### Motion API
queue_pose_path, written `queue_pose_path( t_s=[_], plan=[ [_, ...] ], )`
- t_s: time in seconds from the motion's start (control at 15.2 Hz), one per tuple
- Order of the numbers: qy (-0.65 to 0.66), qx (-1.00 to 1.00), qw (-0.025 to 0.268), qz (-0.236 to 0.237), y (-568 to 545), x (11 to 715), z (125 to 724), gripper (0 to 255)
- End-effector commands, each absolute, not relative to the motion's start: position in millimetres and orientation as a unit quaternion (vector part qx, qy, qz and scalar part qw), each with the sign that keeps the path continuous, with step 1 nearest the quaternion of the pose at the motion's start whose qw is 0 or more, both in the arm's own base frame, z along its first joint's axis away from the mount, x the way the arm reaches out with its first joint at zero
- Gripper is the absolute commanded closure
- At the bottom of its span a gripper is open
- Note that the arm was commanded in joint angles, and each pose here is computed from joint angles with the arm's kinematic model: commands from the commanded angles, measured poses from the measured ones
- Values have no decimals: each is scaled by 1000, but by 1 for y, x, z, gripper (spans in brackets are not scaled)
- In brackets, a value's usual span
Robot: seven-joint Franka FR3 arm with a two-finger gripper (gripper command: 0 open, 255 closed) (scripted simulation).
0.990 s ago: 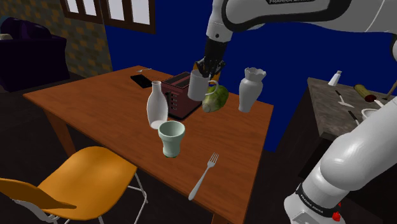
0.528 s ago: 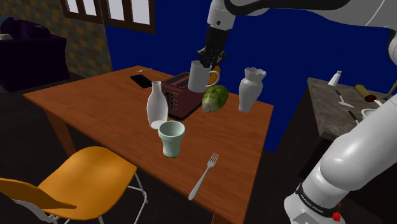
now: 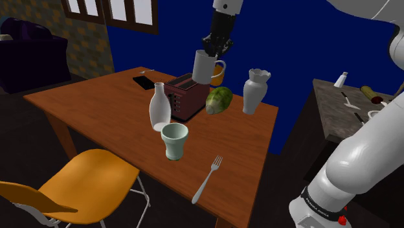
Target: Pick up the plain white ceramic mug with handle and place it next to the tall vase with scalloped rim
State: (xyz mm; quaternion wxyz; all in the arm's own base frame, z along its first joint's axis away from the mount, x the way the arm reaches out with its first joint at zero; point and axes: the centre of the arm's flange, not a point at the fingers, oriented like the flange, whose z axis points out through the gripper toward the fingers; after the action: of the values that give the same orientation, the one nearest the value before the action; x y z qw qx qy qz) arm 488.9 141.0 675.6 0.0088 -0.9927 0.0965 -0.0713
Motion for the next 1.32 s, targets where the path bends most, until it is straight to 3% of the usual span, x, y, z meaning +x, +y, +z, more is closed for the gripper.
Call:
queue_pose_path(
  t_s=[0.0,0.33,1.25],
  plan=[
    [96,-993,9,-71,141,488,686,255],
    [96,-993,9,-71,141,488,709,255],
    [96,-993,9,-71,-30,419,710,255]
  ],
)
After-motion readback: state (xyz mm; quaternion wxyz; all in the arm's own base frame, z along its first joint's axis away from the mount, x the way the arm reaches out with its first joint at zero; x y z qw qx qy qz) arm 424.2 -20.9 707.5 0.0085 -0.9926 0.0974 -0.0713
